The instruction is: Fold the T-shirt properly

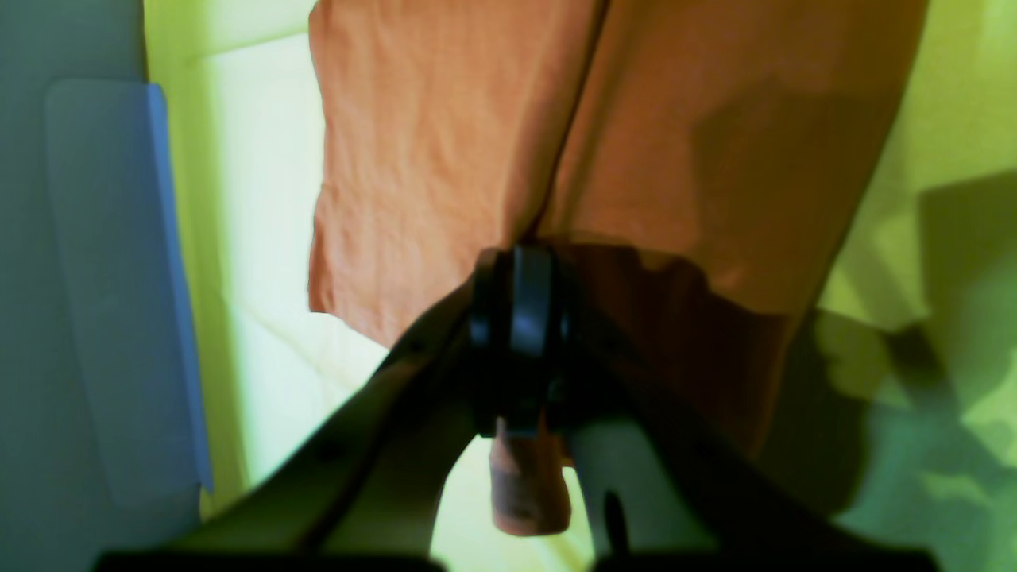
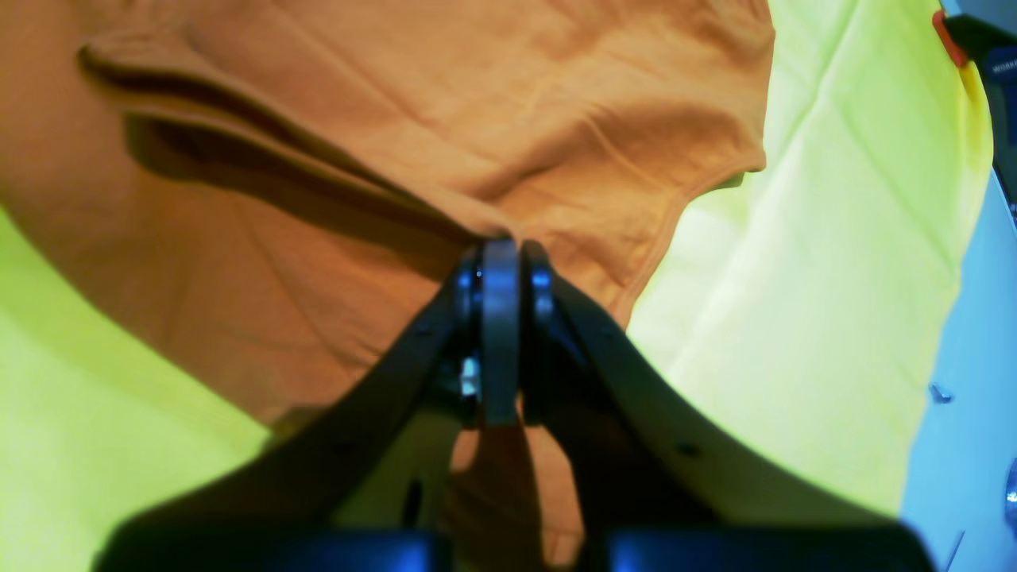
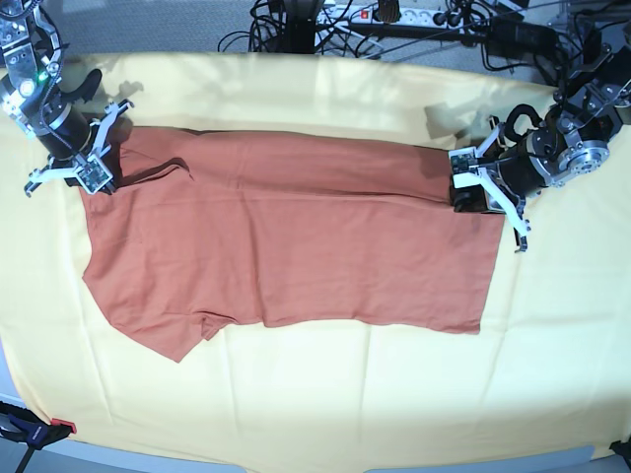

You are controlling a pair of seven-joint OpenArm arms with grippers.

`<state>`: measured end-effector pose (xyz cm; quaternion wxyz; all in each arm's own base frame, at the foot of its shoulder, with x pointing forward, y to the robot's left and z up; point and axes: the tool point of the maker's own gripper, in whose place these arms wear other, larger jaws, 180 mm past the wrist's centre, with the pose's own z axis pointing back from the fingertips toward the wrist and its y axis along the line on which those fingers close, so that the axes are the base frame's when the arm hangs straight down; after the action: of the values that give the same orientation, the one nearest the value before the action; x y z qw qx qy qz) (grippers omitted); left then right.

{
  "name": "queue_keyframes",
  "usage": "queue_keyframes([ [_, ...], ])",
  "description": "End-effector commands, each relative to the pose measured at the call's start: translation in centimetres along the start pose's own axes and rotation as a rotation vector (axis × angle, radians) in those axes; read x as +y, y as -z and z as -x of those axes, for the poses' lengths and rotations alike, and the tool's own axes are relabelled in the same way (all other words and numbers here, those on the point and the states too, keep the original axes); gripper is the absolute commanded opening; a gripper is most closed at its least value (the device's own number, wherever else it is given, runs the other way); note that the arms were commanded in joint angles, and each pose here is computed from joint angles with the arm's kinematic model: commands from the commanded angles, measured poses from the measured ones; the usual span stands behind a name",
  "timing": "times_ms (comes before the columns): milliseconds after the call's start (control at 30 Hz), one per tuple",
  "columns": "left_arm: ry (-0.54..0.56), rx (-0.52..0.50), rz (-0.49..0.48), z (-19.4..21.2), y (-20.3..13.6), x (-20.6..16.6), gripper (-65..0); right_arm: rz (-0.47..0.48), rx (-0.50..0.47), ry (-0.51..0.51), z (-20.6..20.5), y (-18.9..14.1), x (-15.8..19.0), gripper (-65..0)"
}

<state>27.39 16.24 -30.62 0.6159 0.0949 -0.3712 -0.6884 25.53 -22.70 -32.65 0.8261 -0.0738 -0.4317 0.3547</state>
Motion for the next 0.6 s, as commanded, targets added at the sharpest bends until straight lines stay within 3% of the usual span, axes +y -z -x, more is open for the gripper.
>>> queue_keyframes([
  [0,0.015,0.004,-0.038,0.2,-0.5,1.4,-65.0,0.030,-0.027,-0.007,-0.7,0.1,-1.2,-54.1],
  [67,0.016,0.003,-0.038,0.2,-0.5,1.4,-65.0,0.035,-0.022,0.003,-0.5,0.6,-1.7,-46.6],
  [167,0.023,0.016,-0.077,0.4,-0.5,2.1,-47.5,0.044,-0.025,-0.009,-1.0,1.0,-2.5,-38.9],
  [267,0.012,0.034,-0.102,0.7,-0.7,2.6,-32.8,0.027,-0.010,-0.038,-1.6,1.2,-2.9,-37.5],
  [467,0.034,0.094,-0.090,2.3,-1.4,2.8,-31.6,-0.165,0.040,-0.203,-2.6,-0.5,-0.2,-37.6],
  [567,0.070,0.115,-0.023,3.0,-1.9,1.9,-31.6,-0.285,0.066,-0.298,-2.3,-2.1,2.1,-37.6],
])
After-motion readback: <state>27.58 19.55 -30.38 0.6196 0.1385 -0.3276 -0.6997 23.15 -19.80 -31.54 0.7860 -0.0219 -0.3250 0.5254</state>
